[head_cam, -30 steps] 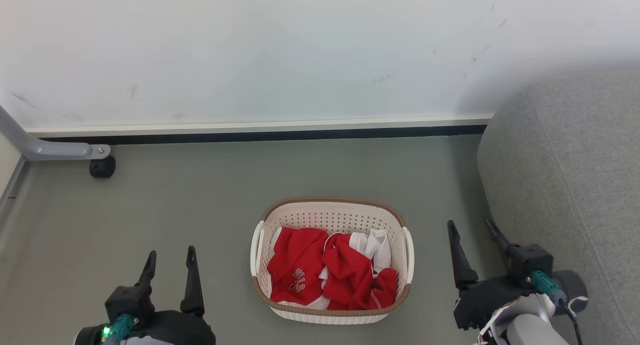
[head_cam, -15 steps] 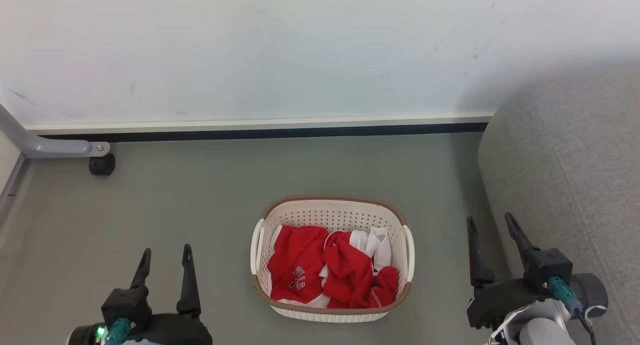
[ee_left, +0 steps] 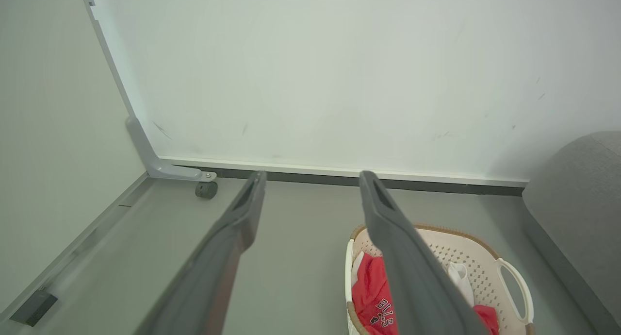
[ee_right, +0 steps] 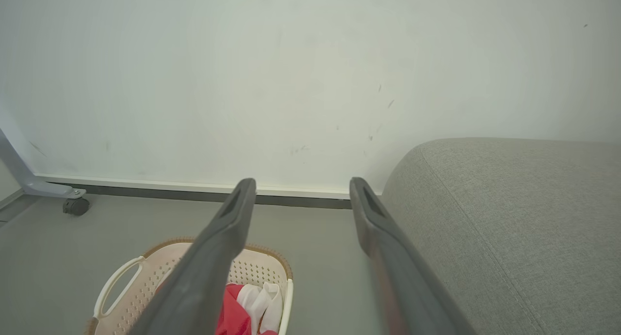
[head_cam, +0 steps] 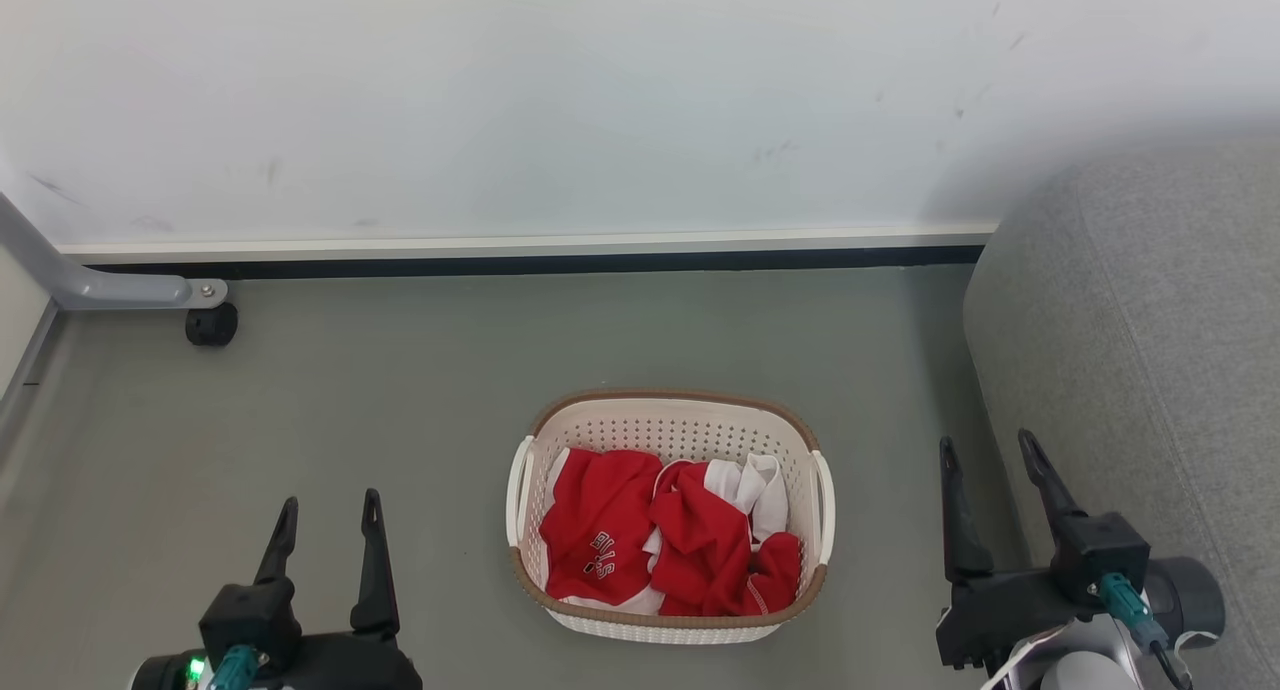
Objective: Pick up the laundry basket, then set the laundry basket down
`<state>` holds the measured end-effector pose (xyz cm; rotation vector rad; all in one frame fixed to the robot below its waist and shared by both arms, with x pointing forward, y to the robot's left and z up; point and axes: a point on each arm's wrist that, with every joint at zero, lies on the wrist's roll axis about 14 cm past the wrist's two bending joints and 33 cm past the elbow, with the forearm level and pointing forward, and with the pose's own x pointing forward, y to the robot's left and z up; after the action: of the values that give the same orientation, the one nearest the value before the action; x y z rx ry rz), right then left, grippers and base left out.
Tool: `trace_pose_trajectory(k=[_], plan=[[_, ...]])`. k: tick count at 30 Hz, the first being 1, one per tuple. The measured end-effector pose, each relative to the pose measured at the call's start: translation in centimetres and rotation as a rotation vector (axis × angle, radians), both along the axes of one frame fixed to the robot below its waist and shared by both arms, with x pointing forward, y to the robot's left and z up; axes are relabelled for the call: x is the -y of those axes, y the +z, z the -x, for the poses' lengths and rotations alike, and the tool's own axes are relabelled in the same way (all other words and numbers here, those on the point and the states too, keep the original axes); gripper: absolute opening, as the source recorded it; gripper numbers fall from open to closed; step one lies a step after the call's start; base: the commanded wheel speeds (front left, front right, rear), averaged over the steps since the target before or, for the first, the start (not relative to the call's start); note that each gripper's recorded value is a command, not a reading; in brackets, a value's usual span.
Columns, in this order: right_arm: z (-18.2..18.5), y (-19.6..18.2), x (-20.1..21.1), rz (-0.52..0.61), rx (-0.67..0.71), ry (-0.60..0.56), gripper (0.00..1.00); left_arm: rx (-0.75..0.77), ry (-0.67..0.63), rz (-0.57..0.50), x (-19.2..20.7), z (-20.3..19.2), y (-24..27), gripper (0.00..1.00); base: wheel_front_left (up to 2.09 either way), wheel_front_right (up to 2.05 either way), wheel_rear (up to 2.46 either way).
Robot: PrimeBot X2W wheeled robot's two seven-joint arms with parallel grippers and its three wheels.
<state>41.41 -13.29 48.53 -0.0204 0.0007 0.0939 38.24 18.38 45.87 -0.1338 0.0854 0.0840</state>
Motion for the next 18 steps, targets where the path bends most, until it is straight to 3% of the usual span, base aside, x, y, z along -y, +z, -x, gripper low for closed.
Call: trace_pose_trajectory(k=[18], plan=[[0.63, -0.24, 0.69, 0.026, -0.011, -0.029, 1.00, -0.004, 0.012, -0.034, -0.62, 0.57, -0.07, 1.00, 0.00, 0.00, 0.00]])
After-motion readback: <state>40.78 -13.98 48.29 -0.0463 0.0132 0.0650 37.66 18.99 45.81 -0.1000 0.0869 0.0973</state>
